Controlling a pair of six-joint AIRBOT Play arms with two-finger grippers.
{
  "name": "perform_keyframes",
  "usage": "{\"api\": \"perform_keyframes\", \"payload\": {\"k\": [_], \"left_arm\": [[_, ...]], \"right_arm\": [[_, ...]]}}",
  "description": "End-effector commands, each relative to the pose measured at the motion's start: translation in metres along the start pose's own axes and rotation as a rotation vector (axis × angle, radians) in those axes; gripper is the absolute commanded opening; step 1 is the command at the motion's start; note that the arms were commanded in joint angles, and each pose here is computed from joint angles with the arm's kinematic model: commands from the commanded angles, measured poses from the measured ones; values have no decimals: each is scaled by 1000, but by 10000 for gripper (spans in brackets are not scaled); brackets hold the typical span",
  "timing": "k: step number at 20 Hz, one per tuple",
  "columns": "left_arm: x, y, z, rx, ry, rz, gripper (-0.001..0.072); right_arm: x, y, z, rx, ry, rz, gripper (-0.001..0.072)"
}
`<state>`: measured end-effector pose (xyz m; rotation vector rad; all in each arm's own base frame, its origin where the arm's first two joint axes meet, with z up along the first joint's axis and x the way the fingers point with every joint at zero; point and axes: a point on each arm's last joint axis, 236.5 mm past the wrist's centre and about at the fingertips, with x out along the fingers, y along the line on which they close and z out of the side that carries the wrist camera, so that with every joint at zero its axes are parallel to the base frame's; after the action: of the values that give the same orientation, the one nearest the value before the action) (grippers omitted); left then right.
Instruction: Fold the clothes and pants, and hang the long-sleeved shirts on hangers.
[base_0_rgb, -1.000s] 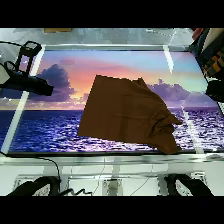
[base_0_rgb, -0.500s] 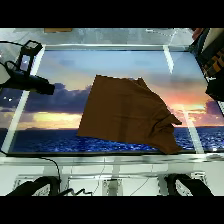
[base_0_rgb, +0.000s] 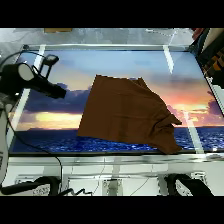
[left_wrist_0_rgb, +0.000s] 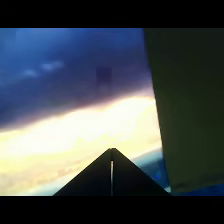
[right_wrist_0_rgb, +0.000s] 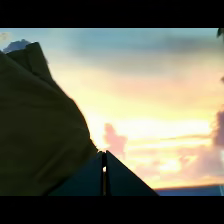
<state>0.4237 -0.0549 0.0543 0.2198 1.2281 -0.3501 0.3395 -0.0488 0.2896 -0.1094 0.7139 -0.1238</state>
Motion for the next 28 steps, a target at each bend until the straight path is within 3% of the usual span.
{"api": "perform_keyframes", "payload": {"k": [1,3,6,8,9,10,11,16,23,24,26,28], "left_arm": [[42,2,-42,-89,200,-118,13],[52,-4,-60,-166,233,-227,12],[66,4,-99,-274,263,-256,12],[67,-26,-110,-301,216,-403,21],[65,-47,-113,-304,193,-495,174],[66,-66,-118,-316,181,-569,458],[70,-80,-123,-320,177,-613,602],[104,-88,-151,-337,186,-576,590],[122,-94,-154,-273,163,-528,567],[123,-101,-155,-253,174,-534,555],[130,-113,-156,-218,190,-536,406],[138,-117,-151,-204,175,-516,405]], "right_arm": [[-1,-16,19,-250,-72,-79,13],[0,-18,29,-257,-114,-94,13],[14,-18,25,-264,-78,-90,13],[30,-14,19,-268,-43,-76,13],[40,-12,15,-269,-21,-64,13],[53,-8,10,-268,8,-50,13],[66,-3,5,-266,35,-28,13],[103,12,-23,-259,166,41,13],[103,15,-24,-256,171,52,13],[103,15,-24,-256,172,52,13],[102,15,-29,-256,193,56,13],[101,15,-33,-257,208,57,13]]}}
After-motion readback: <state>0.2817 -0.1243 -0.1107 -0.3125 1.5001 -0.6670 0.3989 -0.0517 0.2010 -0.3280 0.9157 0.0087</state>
